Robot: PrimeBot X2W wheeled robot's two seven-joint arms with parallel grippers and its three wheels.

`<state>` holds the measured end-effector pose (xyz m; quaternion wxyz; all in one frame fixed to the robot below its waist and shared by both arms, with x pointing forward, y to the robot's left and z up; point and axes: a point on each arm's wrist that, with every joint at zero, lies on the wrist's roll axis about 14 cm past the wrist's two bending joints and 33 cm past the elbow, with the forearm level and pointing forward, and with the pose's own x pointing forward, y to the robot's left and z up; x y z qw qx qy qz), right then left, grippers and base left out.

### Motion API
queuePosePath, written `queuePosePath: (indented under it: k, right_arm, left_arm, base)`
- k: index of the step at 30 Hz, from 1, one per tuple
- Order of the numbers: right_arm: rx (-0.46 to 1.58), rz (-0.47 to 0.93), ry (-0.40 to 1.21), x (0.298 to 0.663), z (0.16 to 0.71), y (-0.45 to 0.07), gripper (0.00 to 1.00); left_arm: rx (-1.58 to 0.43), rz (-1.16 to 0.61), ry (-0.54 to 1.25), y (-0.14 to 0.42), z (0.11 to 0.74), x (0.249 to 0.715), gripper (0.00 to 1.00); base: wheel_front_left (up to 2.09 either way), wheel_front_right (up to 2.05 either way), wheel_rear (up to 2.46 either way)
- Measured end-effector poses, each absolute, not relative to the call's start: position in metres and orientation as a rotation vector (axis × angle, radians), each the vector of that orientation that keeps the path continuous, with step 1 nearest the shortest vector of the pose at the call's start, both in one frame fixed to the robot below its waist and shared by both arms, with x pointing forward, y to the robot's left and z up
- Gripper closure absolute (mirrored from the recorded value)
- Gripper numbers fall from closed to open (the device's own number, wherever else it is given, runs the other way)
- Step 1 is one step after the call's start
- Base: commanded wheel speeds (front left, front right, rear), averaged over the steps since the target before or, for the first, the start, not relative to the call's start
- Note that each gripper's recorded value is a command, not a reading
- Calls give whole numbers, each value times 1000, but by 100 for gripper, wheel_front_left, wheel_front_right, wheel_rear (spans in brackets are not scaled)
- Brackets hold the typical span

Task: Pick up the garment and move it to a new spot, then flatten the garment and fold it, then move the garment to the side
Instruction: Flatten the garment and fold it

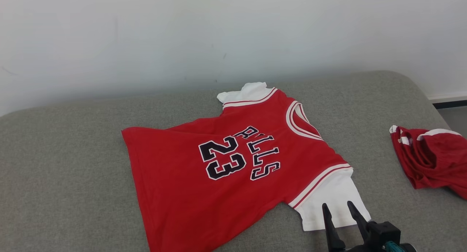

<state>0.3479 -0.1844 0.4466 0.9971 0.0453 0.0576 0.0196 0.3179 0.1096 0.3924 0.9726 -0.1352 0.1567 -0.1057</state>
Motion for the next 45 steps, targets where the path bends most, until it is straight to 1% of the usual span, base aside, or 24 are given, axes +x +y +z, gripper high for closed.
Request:
queuePosePath:
  k: [13,14,15,16,17,18,19,20,26,34,37,45]
  right_arm:
    - [88,13,120,350,445,-193,0]
    - [88,11,120,350,445,-194,0]
    - [88,9,121,350,445,-194,0]
    - [88,8,121,350,445,-195,0]
    - [88,6,122,350,445,-195,0]
    - [88,4,122,350,445,-196,0]
    - [89,1,124,349,444,-197,0]
    - [90,-2,124,349,444,-198,0]
    - [101,-52,125,350,443,-213,0]
    - [93,-118,170,350,430,-236,0]
    - [95,-136,216,349,417,-240,0]
    - [113,-177,344,340,381,-247,0]
  left_arm:
    - [-298,-173,413,113,366,318,0]
    - [-298,-173,423,112,364,317,4]
    - [-300,-174,431,111,362,316,13]
    - [-304,-172,433,111,361,318,26]
    - [-308,-171,434,111,361,319,56]
    - [-310,-169,436,111,361,320,64]
    - [-311,-168,438,112,360,320,86]
    - [-311,-170,440,111,360,321,100]
    - [-315,-177,446,108,359,324,100]
    - [-267,-85,378,137,372,335,100]
    - [-243,-51,369,150,373,334,100]
    - [-244,-54,376,152,370,333,100]
  base:
    - [0,0,0]
    - [0,0,0]
    - [0,0,0]
    - [0,0,0]
    - [0,0,0]
    - [0,0,0]
    - [0,0,0]
    - [0,0,0]
    - [0,0,0]
    - [0,0,0]
    - [0,0,0]
    - [0,0,0]
